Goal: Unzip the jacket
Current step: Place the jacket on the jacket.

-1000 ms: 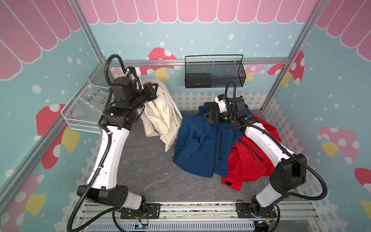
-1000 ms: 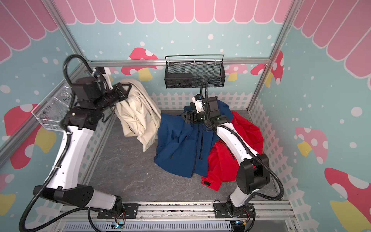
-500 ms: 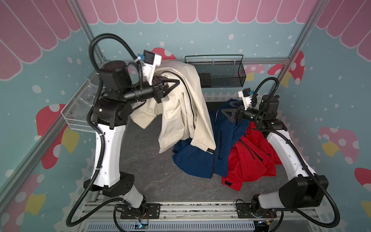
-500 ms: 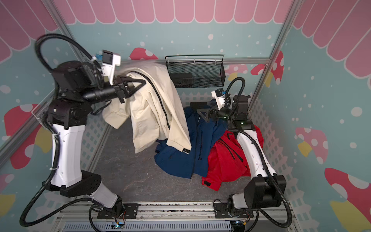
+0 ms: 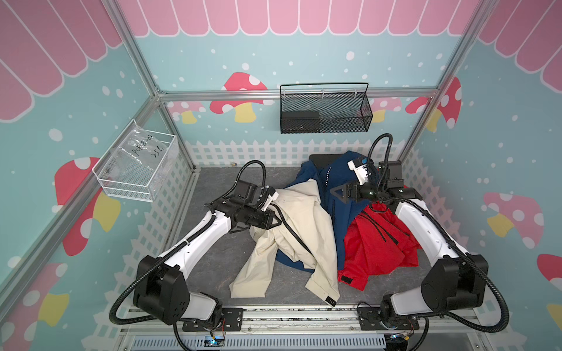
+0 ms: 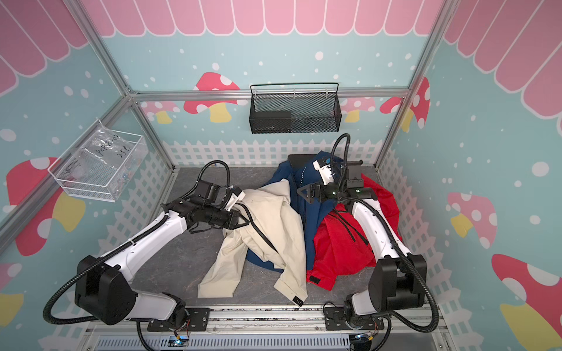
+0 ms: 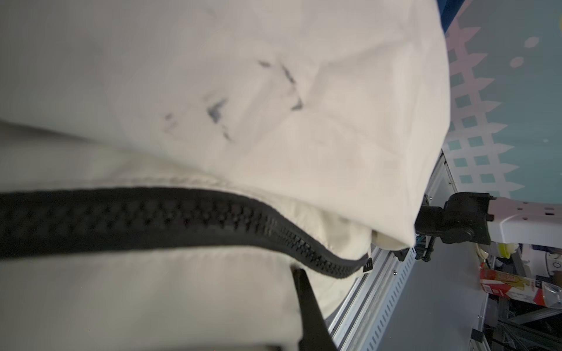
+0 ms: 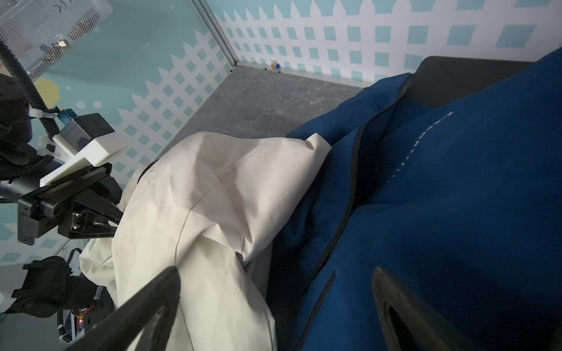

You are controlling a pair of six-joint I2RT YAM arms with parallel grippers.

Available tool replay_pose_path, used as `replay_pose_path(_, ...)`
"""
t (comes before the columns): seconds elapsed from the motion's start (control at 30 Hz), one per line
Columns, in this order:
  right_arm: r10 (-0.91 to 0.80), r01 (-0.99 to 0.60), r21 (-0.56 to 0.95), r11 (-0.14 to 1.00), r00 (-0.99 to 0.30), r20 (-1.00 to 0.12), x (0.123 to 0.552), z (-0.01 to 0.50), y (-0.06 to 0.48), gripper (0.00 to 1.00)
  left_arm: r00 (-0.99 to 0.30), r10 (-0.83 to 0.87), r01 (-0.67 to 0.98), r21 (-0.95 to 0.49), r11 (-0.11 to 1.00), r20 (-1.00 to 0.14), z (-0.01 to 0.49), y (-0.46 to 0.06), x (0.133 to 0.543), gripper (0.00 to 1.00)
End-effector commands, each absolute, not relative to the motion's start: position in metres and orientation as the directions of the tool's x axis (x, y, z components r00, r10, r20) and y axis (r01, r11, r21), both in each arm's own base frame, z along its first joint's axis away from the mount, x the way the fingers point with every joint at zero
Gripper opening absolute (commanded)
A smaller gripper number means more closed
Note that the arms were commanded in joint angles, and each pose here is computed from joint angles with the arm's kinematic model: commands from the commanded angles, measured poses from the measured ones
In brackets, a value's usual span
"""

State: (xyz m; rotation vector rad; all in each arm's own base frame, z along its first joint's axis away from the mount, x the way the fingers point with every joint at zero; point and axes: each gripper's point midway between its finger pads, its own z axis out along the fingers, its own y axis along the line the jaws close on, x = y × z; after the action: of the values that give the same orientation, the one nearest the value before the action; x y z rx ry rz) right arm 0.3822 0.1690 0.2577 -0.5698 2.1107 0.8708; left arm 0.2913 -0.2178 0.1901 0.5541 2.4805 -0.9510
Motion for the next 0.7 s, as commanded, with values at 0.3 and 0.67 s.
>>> replay_pose_path(0.3, -0.014, -0.568, 0.646, 0.510, -0.756, -0.654, 0.361, 0.224, 0.254, 0.97, -0.763, 0.089, 0.496, -0.494, 0.714, -0.640, 0.219, -0.202, 0.329, 0.13)
replay_pose_path(0.67, 0.048, -0.696, 0.632, 0.341, -0.658, -0.751, 0.390, 0.284, 0.286, 0.09, -0.711, 0.074, 0.520, -0.451, 0.725, -0.699, 0.245, -0.197, 0.364, 0.11)
